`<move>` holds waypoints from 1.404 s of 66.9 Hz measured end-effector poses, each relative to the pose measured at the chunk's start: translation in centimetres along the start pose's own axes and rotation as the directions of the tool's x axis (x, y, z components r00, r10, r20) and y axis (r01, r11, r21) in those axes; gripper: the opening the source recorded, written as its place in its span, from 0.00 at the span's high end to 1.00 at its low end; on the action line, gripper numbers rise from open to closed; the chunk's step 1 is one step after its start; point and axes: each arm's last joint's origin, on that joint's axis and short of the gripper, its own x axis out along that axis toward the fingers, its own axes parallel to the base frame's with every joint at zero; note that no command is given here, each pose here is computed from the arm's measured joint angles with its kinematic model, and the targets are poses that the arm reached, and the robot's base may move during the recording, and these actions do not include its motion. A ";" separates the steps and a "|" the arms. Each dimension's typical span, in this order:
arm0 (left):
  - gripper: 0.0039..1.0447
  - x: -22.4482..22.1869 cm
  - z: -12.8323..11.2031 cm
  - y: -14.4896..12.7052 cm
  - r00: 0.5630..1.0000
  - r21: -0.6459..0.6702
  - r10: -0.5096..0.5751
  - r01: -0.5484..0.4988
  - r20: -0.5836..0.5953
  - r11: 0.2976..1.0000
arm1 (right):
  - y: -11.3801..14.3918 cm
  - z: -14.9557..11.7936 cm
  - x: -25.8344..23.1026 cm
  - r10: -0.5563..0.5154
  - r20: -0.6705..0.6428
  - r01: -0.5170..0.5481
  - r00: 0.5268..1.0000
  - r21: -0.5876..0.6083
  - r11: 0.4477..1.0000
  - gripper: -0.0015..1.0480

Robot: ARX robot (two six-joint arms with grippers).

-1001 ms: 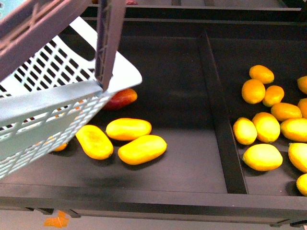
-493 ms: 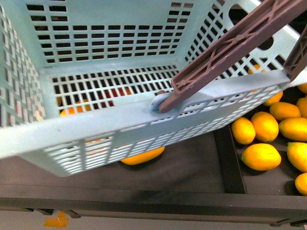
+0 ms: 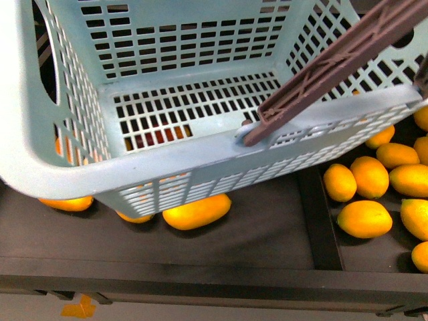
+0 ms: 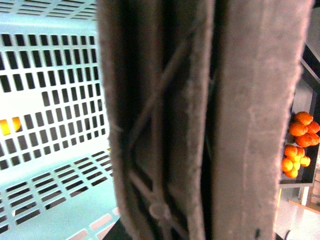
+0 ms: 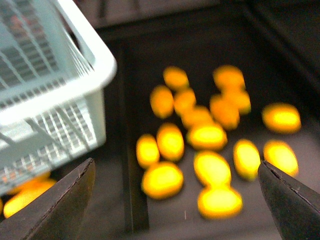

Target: Pick lemon and mango into basket

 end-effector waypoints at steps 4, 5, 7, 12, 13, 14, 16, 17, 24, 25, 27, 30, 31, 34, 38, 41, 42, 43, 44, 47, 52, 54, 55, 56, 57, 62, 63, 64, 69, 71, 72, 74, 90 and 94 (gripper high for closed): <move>0.86 0.0 0.1 0.1 1.000 -0.001 0.000 0.000 0.003 1.000 | -0.3 0.9 0.9 -0.048 -0.068 0.054 0.996 0.088 0.995 0.08; 0.86 0.0 0.1 0.1 1.000 -0.001 0.000 0.000 0.002 1.000 | -0.4 1.4 1.2 -0.062 -0.074 0.070 0.995 0.111 0.991 0.08; 0.86 0.0 0.1 0.1 1.000 0.000 -0.002 0.002 0.001 1.000 | -0.7 2.2 1.9 -0.078 -0.069 0.088 0.995 0.151 0.985 0.08; 0.86 0.0 0.1 0.1 1.000 -0.002 -0.006 0.006 -0.007 1.000 | -1.4 4.2 3.4 -0.111 -0.038 0.117 0.993 0.206 0.972 0.08; 0.86 0.0 0.1 0.0 1.000 -0.002 -0.008 0.008 -0.009 1.000 | -1.5 4.4 3.6 -0.117 -0.034 0.122 0.993 0.210 0.970 0.08; 0.86 0.0 0.0 0.0 1.000 -0.002 -0.009 0.009 -0.011 1.000 | -1.7 4.7 4.1 -0.123 -0.031 0.126 0.992 0.217 0.968 0.08; 0.86 0.0 0.0 0.0 1.000 -0.001 -0.010 0.010 -0.012 1.000 | -1.9 4.9 4.6 -0.132 -0.029 0.135 0.991 0.222 0.966 0.08; 0.86 0.0 0.0 0.0 1.000 0.000 -0.010 0.010 -0.012 1.000 | -2.2 5.0 5.2 -0.142 -0.031 0.146 0.989 0.225 0.963 0.08; 0.86 0.0 -0.1 -0.1 1.000 0.002 -0.006 0.007 -0.008 1.000 | -3.5 4.3 8.7 -0.168 -0.081 0.182 0.982 0.213 0.960 0.08; 0.86 0.0 -0.1 -0.1 1.000 0.002 -0.006 0.006 -0.007 1.000 | -3.6 4.2 9.1 -0.170 -0.089 0.185 0.981 0.207 0.961 0.08; 0.86 0.0 -0.1 -0.1 1.000 0.002 -0.006 0.007 -0.008 1.000 | -4.1 3.7 10.3 -0.176 -0.113 0.195 0.978 0.198 0.961 0.08; 0.86 0.0 -0.1 -0.1 1.000 0.001 -0.006 0.006 -0.007 1.000 | -4.7 3.0 12.0 -0.181 -0.146 0.207 0.972 0.182 0.961 0.08; 0.86 0.0 0.0 0.0 1.000 0.001 -0.005 0.005 -0.007 1.000 | -5.1 2.6 12.8 -0.187 -0.165 0.216 0.968 0.179 0.960 0.08; 0.86 0.0 0.0 0.0 1.000 0.001 -0.004 0.004 -0.005 1.000 | -5.7 1.8 14.6 -0.188 -0.212 0.226 0.959 0.174 0.958 0.08; 0.86 0.0 0.0 0.0 1.000 0.001 -0.005 0.005 -0.004 1.000 | -6.6 0.4 17.1 -0.171 -0.296 0.231 0.940 0.180 0.956 0.08; 0.86 0.0 0.0 0.0 1.000 0.001 -0.005 0.005 -0.004 1.000 | -7.1 -0.6 18.8 -0.174 -0.338 0.244 0.925 0.178 0.953 0.08; 0.86 0.0 0.0 0.0 1.000 0.001 -0.005 0.005 -0.005 1.000 | -7.2 -0.9 19.2 -0.173 -0.349 0.246 0.921 0.177 0.953 0.08; 0.86 0.0 0.0 0.0 1.000 0.001 -0.005 0.005 -0.005 1.000 | -7.4 -1.4 20.0 -0.172 -0.371 0.251 0.912 0.176 0.952 0.08; 0.86 0.0 0.0 0.0 1.000 0.001 -0.006 0.006 -0.006 1.000 | -7.5 -1.7 20.4 -0.172 -0.383 0.254 0.908 0.175 0.951 0.08; 0.86 0.0 0.0 0.0 1.000 0.001 -0.006 0.006 -0.007 1.000 | -7.8 -2.8 21.9 -0.169 -0.433 0.266 0.885 0.172 0.949 0.08; 0.86 0.0 0.0 0.0 1.000 0.001 -0.006 0.006 -0.007 1.000 | -8.2 -4.3 24.0 -0.166 -0.498 0.283 0.851 0.169 0.944 0.08; 0.86 0.0 0.0 0.0 1.000 0.001 -0.006 0.006 -0.007 1.000 | -8.3 -4.7 24.9 -0.160 -0.518 0.290 0.840 0.179 0.940 0.08; 0.86 0.0 0.0 0.0 1.000 0.001 -0.006 0.006 -0.007 1.000 | -8.3 -4.8 25.1 -0.159 -0.523 0.294 0.837 0.186 0.937 0.08; 0.86 0.0 0.0 0.0 1.000 0.001 -0.006 0.006 -0.007 1.000 | -8.4 -5.0 25.4 -0.158 -0.529 0.297 0.834 0.189 0.936 0.08; 0.86 0.0 0.0 0.0 1.000 0.001 -0.006 0.006 -0.007 1.000 | -8.4 -5.1 25.9 -0.156 -0.536 0.302 0.830 0.195 0.933 0.08; 0.86 0.0 0.0 0.0 1.000 0.001 -0.006 0.006 -0.007 1.000 | -8.5 -5.2 27.4 -0.150 -0.548 0.324 0.823 0.237 0.916 0.08; 0.86 0.0 0.0 0.0 1.000 0.001 -0.006 0.006 -0.006 1.000 | -8.5 -5.2 27.9 -0.148 -0.549 0.331 0.823 0.250 0.910 0.08; 0.86 0.0 0.0 0.0 1.000 0.000 -0.005 0.005 -0.006 1.000 | -8.4 -5.2 28.2 -0.147 -0.549 0.334 0.822 0.257 0.907 0.08; 0.86 0.0 0.0 0.0 1.000 0.001 -0.006 0.006 -0.006 1.000 | -8.2 -5.2 30.0 -0.144 -0.558 0.356 0.817 0.292 0.888 0.08; 0.86 0.0 0.0 0.0 1.000 0.000 -0.005 0.005 -0.006 1.000 | -8.1 -5.3 30.5 -0.140 -0.561 0.360 0.816 0.302 0.883 0.08; 0.86 0.0 0.0 0.0 1.000 0.000 -0.005 0.005 -0.006 1.000 | -7.9 -5.4 31.0 -0.137 -0.565 0.364 0.813 0.311 0.878 0.08; 0.86 0.0 0.0 0.0 1.000 0.001 -0.006 0.006 -0.007 1.000 | -7.8 -5.6 31.5 -0.133 -0.570 0.371 0.811 0.324 0.870 0.08; 0.86 0.0 0.0 0.0 1.000 0.001 -0.006 0.006 -0.007 1.000 | -6.5 -6.5 34.8 -0.110 -0.600 0.401 0.793 0.377 0.835 0.08; 0.86 0.0 0.0 0.0 1.000 0.001 -0.006 0.006 -0.007 1.000 | -6.4 -6.4 35.3 -0.110 -0.599 0.407 0.793 0.387 0.828 0.08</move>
